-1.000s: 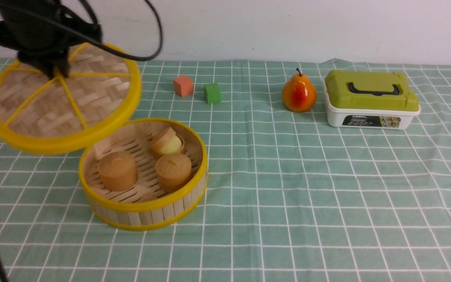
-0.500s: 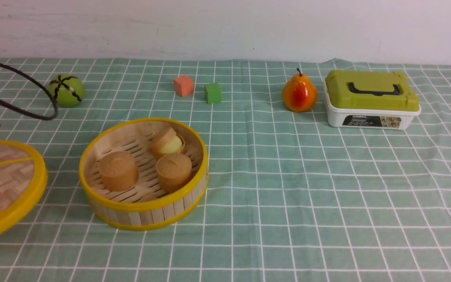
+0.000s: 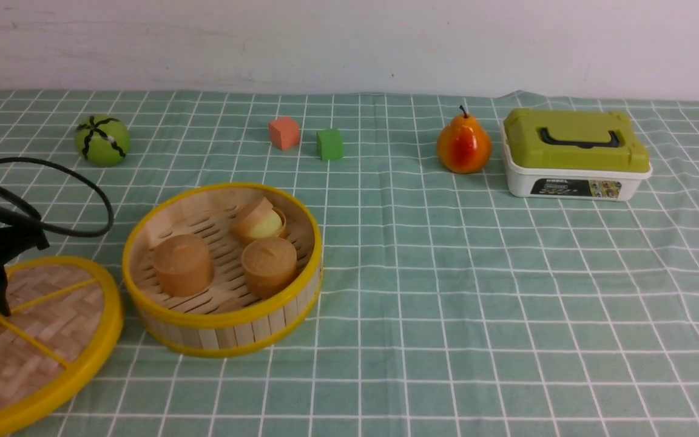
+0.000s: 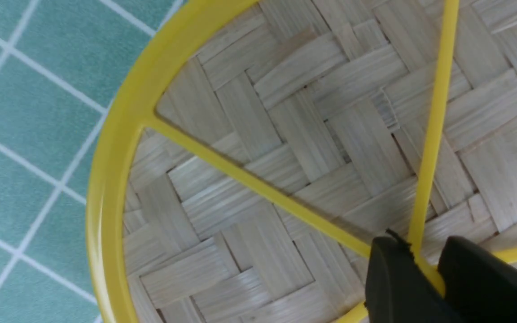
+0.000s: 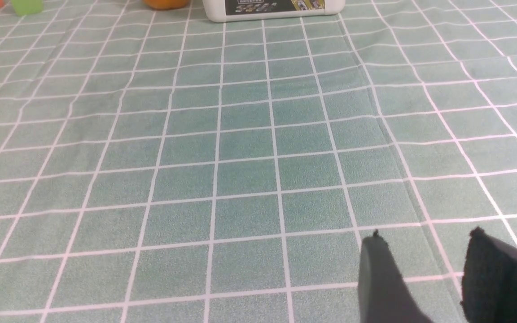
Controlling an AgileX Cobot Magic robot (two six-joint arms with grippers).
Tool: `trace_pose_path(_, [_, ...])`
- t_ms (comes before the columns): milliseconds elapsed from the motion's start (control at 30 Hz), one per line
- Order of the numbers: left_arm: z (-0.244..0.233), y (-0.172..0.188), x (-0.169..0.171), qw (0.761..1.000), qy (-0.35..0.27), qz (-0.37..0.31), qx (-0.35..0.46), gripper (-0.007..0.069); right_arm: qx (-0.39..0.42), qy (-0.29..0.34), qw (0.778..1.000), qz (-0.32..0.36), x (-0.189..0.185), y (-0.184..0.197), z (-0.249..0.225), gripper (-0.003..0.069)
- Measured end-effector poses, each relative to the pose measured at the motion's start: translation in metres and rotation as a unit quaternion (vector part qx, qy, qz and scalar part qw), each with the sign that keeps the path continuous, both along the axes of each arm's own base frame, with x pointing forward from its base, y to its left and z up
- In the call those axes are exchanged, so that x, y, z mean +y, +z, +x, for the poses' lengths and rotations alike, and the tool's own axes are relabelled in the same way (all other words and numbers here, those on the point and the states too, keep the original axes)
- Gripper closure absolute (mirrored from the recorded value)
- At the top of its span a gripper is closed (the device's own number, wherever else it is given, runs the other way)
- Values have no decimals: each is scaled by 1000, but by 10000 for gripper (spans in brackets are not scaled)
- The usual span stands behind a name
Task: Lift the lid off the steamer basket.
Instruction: Use the left arm to place the steamer lid on the table
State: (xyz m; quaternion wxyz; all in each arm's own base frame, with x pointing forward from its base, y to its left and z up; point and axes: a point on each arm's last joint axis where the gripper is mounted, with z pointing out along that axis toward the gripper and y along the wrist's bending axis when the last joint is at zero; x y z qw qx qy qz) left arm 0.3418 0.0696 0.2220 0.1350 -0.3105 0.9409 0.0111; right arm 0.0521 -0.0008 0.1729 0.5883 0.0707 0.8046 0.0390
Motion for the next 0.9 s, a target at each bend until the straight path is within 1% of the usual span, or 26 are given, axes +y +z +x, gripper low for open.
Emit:
trace_pose_path(133, [7, -12, -13, 1000, -22, 1, 8, 515, 0, 0, 1000, 0, 0, 0, 0, 417])
trace_pose_path(167, [10, -15, -19, 999, -36, 7, 7, 515, 0, 0, 1000, 0, 0, 0, 0, 417])
trace_pose_path(367, [18, -15, -45, 997, -74, 10, -21, 515, 0, 0, 1000, 0, 0, 0, 0, 417])
trace_pose_path(767, [21, -15, -49, 996, -78, 5, -33, 515, 0, 0, 1000, 0, 0, 0, 0, 417])
trace_pose_path(833, [21, -15, -49, 996, -78, 5, -33, 505, 0, 0, 1000, 0, 0, 0, 0, 417])
trace_pose_path(900, [21, -15, -50, 996, -77, 3, -34, 439, 0, 0, 1000, 0, 0, 0, 0, 417])
